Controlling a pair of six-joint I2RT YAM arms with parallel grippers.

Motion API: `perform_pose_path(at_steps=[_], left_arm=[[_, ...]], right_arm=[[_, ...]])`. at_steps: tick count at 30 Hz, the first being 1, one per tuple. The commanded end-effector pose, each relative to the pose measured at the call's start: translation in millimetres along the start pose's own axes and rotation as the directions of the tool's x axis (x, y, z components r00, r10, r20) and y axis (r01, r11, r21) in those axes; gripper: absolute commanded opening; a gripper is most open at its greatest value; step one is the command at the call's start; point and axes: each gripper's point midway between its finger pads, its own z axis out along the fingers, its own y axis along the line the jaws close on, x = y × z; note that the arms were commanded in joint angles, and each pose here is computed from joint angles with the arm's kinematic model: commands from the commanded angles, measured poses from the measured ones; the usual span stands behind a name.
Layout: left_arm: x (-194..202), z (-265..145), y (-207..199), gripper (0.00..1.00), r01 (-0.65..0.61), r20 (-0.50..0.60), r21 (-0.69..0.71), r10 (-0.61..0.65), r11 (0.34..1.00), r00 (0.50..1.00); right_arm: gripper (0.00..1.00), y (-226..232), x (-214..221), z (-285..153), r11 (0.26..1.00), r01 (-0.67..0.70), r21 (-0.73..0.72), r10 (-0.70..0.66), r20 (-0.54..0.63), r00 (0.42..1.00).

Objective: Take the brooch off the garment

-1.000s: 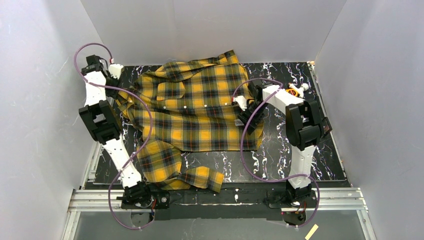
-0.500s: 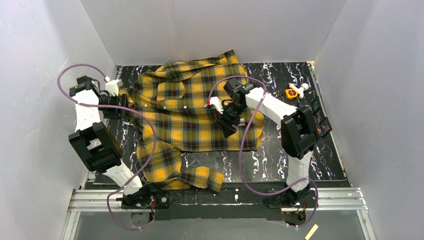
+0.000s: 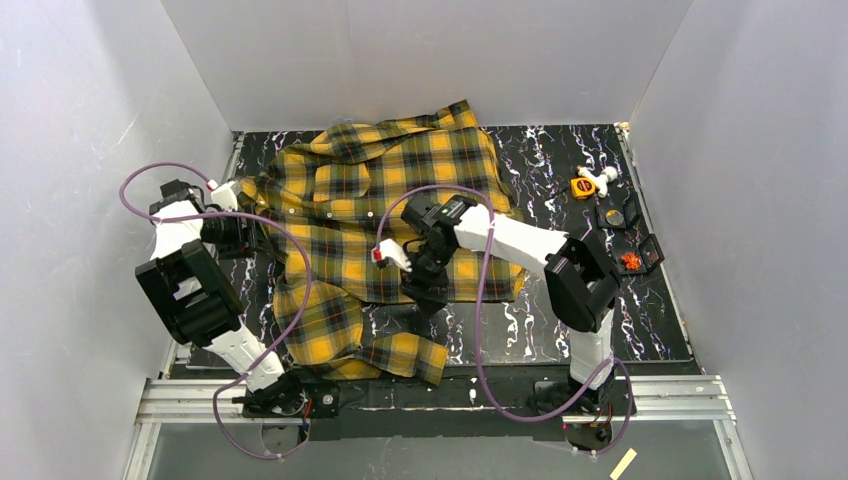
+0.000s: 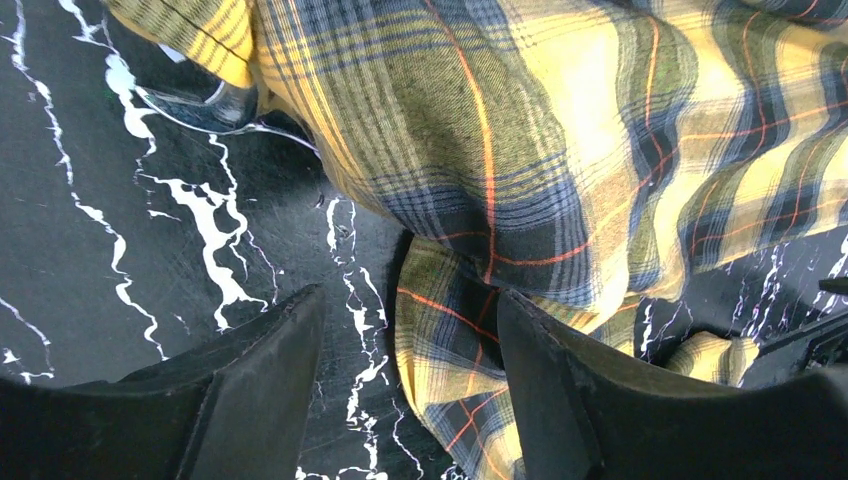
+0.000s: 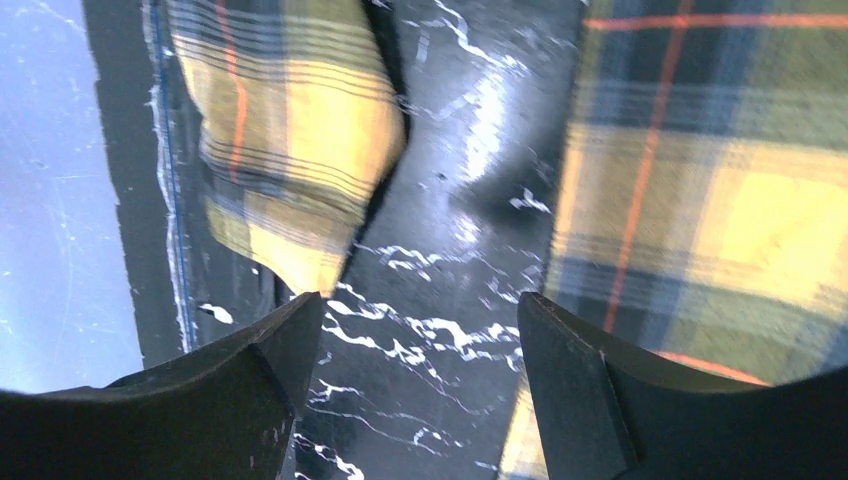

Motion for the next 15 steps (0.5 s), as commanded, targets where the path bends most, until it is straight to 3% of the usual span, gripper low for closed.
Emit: perform_pose_path(at_steps=[1,8,15], left_arm=[[11.4,9.3,-2.5,0.63,0.028,-0.004,0.024,-0.028,0.999,1.0],[17.2,27.4,-14.4,0.66,0.086,0.014,0.098,-0.088,0.992,0.996],[-3.3,36.1,-46.0,0.44,-0.025,0.067,0.105,0.018,0.994,0.998]], right_arm=[[0.81,28.2,-26.7,10.1,0.995,0.078,-0.065,-0.074,0.061,0.995],[0.82,43.6,-33.9,21.2,0.988,0.125,-0.093,-0.119,0.073,0.99],[0.78,5.7,-50.8,15.1,1.0,0.024,0.009,-0.025,0.136,0.99]])
